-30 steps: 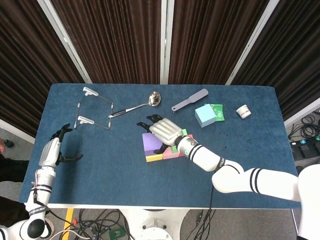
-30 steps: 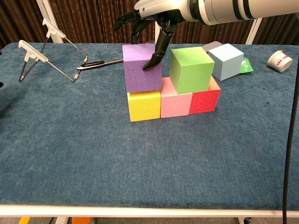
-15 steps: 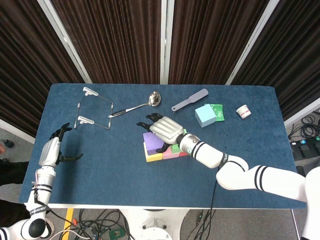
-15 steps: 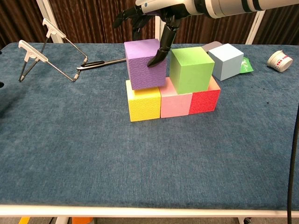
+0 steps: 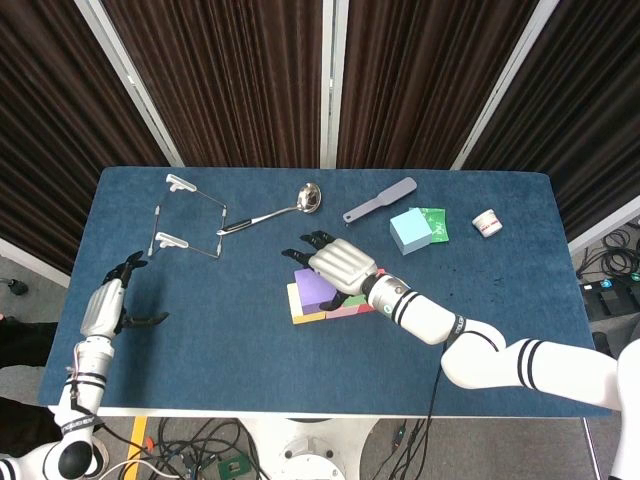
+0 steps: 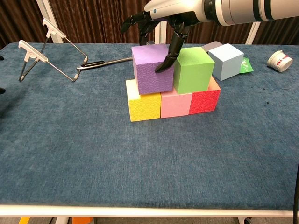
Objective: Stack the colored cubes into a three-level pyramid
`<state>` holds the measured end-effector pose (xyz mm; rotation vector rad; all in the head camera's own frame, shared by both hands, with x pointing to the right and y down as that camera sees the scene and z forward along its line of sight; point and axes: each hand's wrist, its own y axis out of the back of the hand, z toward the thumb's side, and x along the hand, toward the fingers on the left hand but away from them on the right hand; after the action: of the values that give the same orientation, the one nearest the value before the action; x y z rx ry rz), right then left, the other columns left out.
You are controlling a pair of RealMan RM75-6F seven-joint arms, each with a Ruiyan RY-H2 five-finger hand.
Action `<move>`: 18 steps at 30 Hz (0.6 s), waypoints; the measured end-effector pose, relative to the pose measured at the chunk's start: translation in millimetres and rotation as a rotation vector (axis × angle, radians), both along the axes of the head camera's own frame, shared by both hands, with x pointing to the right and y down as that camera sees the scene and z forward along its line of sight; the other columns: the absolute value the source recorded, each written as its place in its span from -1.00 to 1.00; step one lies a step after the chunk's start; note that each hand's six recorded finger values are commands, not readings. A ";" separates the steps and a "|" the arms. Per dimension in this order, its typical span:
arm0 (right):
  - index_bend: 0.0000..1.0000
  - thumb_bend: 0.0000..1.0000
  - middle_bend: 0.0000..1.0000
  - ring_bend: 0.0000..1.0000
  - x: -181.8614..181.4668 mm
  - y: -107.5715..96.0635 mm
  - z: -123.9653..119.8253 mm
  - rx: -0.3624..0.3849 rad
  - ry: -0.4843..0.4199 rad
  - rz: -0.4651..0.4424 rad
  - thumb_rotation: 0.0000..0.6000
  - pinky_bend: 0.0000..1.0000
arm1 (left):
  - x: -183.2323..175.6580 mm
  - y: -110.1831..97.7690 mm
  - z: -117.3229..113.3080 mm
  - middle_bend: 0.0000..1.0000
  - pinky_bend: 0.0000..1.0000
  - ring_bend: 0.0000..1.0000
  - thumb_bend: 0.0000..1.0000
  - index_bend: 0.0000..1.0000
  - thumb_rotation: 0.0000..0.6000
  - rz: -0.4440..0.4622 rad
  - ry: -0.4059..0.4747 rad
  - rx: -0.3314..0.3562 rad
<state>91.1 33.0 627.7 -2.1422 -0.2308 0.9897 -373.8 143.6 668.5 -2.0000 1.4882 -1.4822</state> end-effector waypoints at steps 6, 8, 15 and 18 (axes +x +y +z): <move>-1.00 -0.70 -0.18 -1.00 0.6 -2.6 2.0 0.005 0.002 0.001 1.00 -1.00 | -0.9 -0.4 1.3 -0.70 -0.86 -0.91 -0.81 -0.89 1.00 0.002 -0.010 0.005; -1.00 -0.70 -0.18 -1.00 0.6 -3.2 3.7 0.005 0.003 0.000 1.00 -1.00 | -0.8 0.0 2.2 -0.70 -0.86 -0.91 -0.81 -0.89 1.00 0.002 -0.013 0.005; -1.00 -0.70 -0.18 -1.00 0.6 -4.4 10.6 -0.009 0.007 -0.003 1.00 -1.00 | -2.4 -0.9 3.2 -0.70 -0.86 -0.91 -0.81 -0.88 1.00 -0.005 -0.017 0.005; -1.00 -0.70 -0.18 -1.00 0.9 -5.1 11.8 -0.012 0.007 -0.003 1.00 -1.00 | -2.5 -0.8 4.1 -0.70 -0.86 -0.91 -0.81 -0.88 1.00 -0.005 -0.017 0.002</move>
<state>92.1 28.0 639.5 -2.1489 -0.2187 0.9993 -376.3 142.7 672.7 -1.9792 1.4885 -1.4956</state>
